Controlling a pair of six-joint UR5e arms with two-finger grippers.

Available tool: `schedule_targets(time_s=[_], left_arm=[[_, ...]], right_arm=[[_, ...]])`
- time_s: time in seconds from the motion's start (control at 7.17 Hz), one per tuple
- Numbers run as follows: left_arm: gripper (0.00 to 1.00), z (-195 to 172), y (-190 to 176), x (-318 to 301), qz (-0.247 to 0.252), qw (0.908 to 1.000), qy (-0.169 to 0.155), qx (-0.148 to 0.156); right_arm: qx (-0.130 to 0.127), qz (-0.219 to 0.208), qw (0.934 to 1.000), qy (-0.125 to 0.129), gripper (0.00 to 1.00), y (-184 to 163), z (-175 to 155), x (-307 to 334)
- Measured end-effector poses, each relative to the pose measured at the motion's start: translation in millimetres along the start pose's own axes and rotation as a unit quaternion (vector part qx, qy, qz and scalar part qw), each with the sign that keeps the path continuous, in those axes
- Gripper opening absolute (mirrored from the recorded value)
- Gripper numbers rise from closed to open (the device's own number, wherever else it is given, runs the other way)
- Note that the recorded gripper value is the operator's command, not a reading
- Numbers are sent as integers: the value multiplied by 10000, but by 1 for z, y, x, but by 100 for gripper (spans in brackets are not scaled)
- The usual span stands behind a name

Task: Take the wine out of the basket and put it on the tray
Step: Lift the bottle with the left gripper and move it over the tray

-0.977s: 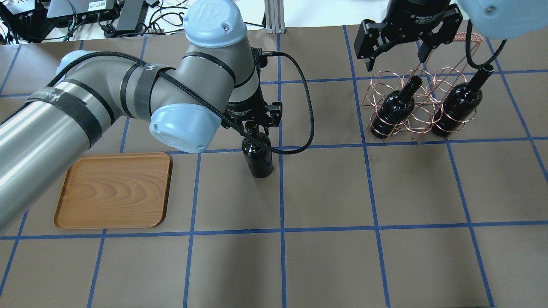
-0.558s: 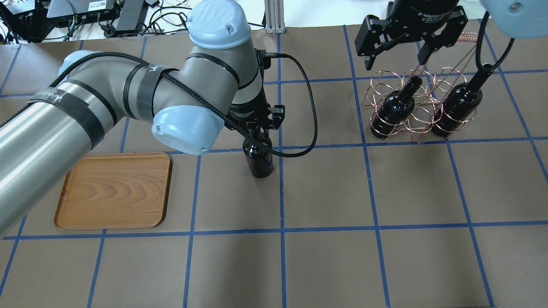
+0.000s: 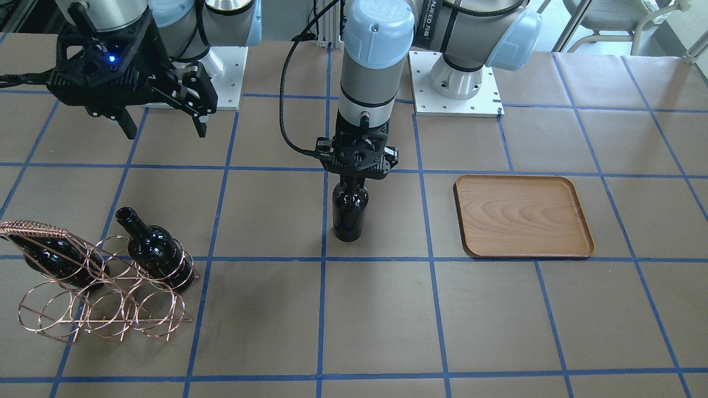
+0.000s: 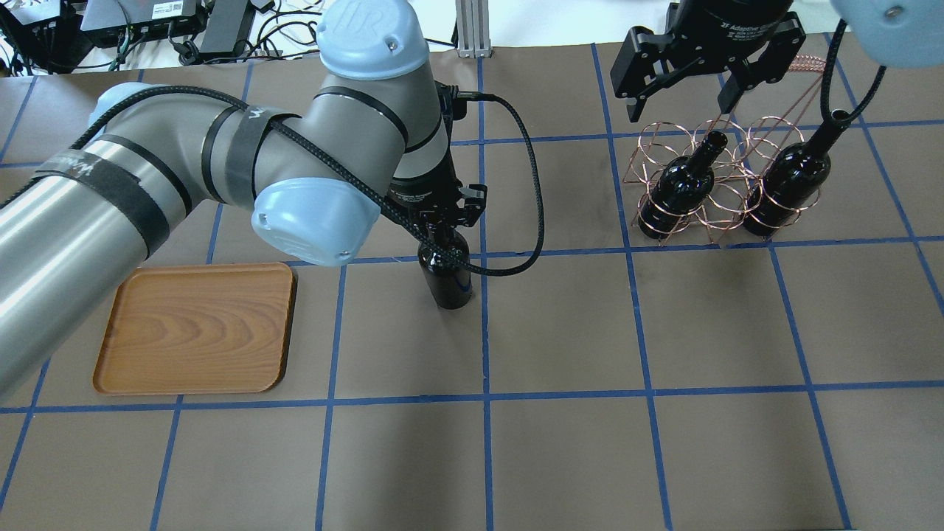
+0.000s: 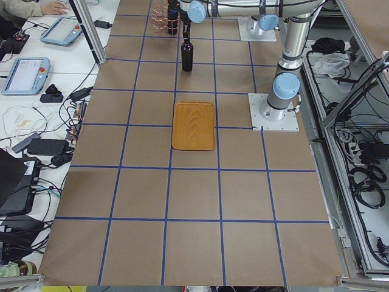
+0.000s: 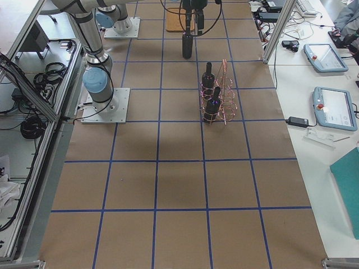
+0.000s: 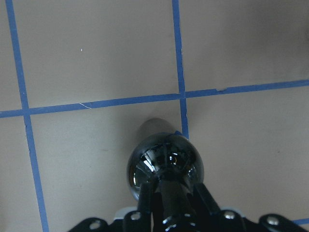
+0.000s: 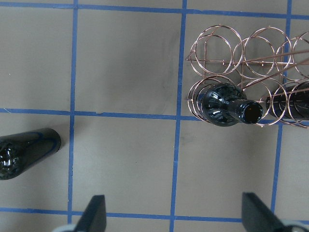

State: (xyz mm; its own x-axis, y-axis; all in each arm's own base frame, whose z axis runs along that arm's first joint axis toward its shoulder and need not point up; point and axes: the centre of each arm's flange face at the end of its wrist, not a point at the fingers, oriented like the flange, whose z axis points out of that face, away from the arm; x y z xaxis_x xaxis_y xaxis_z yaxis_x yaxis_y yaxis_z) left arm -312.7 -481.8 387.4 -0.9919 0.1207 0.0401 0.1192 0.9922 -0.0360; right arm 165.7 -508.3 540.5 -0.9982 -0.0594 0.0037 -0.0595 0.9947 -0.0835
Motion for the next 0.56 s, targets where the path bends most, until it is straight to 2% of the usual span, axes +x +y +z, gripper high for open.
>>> schedule_targets(time_s=[0.28,0.56], left_arm=[[0,-31,-10,-29,41,9997,-218,-75],[0,-62,-21,-91,-45,9994,-320,-106]], right_arm=[[-89,18,9999,124,100,-14,22,2],[-8,-20,9996,285,100,-24,31,4]])
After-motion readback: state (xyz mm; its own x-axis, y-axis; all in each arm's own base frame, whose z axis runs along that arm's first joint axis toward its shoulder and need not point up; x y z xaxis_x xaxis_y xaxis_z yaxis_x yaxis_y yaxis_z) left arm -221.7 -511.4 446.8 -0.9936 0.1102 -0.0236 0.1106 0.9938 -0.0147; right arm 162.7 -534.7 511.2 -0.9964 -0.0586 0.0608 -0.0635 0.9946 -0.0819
